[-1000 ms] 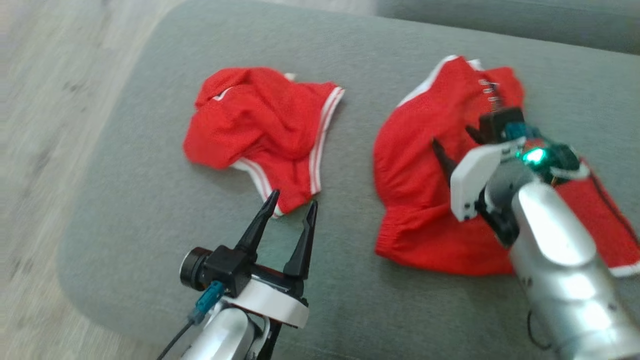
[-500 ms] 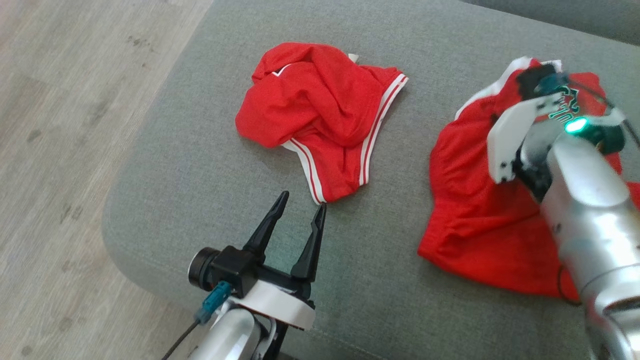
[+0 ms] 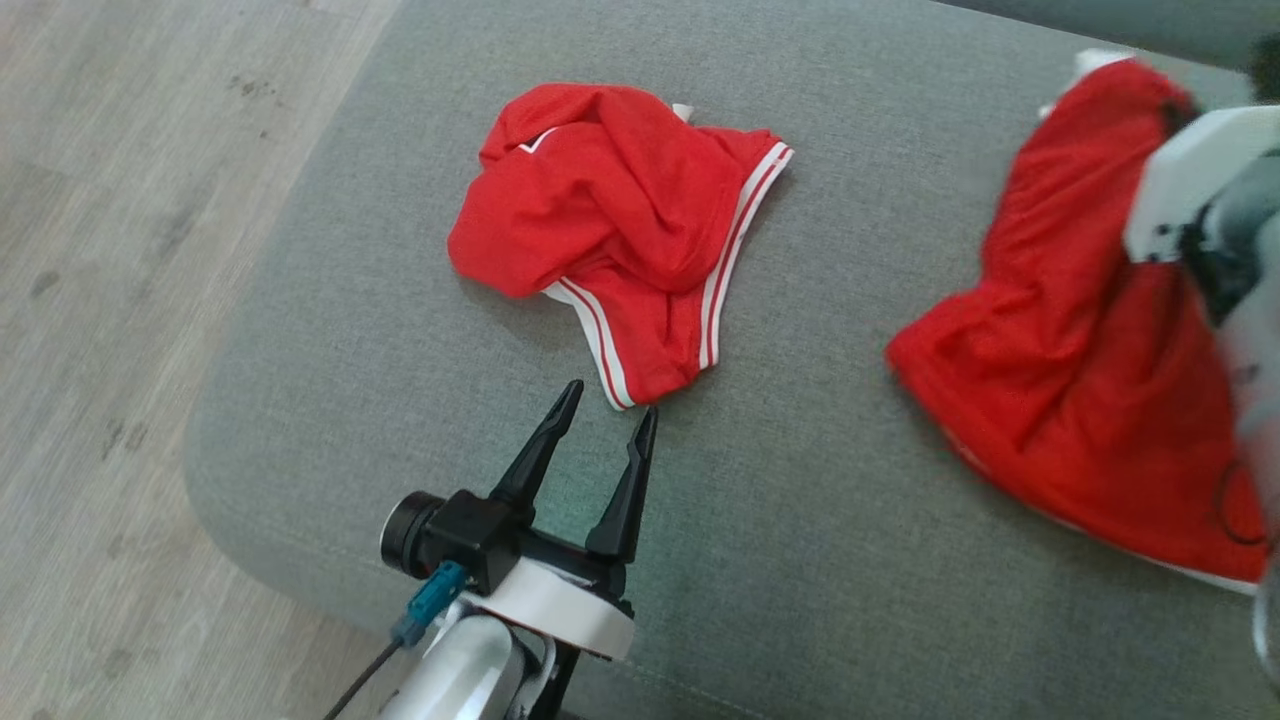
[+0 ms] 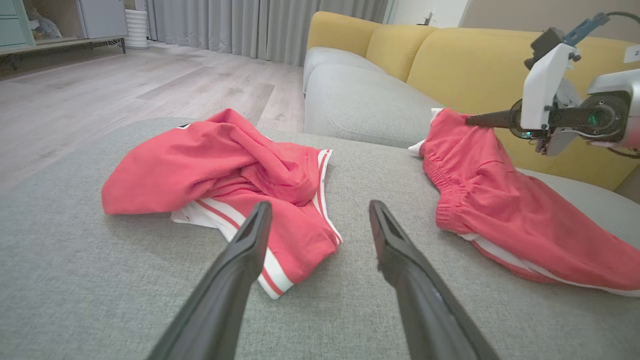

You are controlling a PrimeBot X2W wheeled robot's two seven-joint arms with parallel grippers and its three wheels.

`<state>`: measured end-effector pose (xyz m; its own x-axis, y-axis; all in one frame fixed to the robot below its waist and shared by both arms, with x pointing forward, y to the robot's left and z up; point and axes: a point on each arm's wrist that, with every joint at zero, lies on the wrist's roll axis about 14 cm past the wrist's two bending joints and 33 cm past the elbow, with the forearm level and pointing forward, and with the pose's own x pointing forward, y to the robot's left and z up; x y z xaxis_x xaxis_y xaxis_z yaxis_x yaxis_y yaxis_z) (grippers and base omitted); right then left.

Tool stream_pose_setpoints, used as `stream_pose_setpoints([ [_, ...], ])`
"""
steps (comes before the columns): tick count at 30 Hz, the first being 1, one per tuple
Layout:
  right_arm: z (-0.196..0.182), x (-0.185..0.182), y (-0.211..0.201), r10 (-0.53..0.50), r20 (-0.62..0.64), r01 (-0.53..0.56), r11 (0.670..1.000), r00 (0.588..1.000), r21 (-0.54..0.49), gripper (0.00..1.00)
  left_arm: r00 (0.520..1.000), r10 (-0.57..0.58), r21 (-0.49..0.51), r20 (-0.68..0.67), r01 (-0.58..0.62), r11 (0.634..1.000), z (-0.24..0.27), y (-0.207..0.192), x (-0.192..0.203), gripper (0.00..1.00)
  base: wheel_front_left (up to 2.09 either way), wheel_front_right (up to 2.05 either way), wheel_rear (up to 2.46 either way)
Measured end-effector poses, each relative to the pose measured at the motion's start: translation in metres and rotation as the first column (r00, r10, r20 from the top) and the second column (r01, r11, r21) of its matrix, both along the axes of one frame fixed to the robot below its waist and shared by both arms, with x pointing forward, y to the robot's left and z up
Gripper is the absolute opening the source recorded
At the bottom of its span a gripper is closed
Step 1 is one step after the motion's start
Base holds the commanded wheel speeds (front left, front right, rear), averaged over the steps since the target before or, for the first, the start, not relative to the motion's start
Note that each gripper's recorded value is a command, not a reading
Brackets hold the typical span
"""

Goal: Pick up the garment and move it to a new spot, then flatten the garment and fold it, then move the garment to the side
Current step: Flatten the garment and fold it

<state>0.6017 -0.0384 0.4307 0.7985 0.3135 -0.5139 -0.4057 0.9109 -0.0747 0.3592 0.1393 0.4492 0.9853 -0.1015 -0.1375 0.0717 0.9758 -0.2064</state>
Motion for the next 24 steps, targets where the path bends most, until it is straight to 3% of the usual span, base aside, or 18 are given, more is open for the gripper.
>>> stream_pose_setpoints([
  [2, 0.002, 0.005, -0.014, -0.028, 0.019, 0.028, 0.999, 0.999, -0.015, 0.00, 1.000, -0.005, -0.001, -0.001, 0.005, 1.000, 0.000, -0.001, 0.001, 1.00, 0.00, 0.00, 0.00],
  [3, 0.002, 0.007, -0.021, -0.041, 0.027, 0.041, 0.999, 0.999, -0.021, 0.42, 1.000, -0.008, -0.001, -0.001, 0.008, 1.000, -0.001, -0.002, 0.002, 1.00, 0.00, 0.00, 0.00],
  [4, 0.004, 0.009, -0.026, -0.047, 0.043, 0.048, 0.998, 0.998, -0.029, 1.00, 1.000, -0.011, -0.001, 0.001, 0.011, 1.000, 0.000, -0.003, 0.003, 1.00, 0.00, 0.00, 0.00],
  [14, 0.054, -0.003, -0.013, -0.096, 0.300, 0.048, 0.985, 0.949, 0.165, 1.00, 0.996, -0.076, 0.014, 0.054, 0.076, 0.997, 0.013, -0.019, 0.017, 1.00, 0.00, 0.00, 0.00],
  [22, 0.039, -0.063, -0.061, -0.214, 0.313, 0.141, 0.960, 0.925, 0.240, 1.00, 0.984, -0.145, 0.016, 0.103, 0.144, 0.989, 0.025, -0.040, 0.026, 1.00, 0.00, 0.00, 0.00],
  [24, 0.045, -0.080, -0.067, -0.239, 0.325, 0.140, 0.943, 0.915, 0.300, 1.00, 0.981, -0.162, 0.008, 0.103, 0.162, 0.987, 0.024, -0.047, 0.026, 1.00, 0.00, 0.00, 0.00],
])
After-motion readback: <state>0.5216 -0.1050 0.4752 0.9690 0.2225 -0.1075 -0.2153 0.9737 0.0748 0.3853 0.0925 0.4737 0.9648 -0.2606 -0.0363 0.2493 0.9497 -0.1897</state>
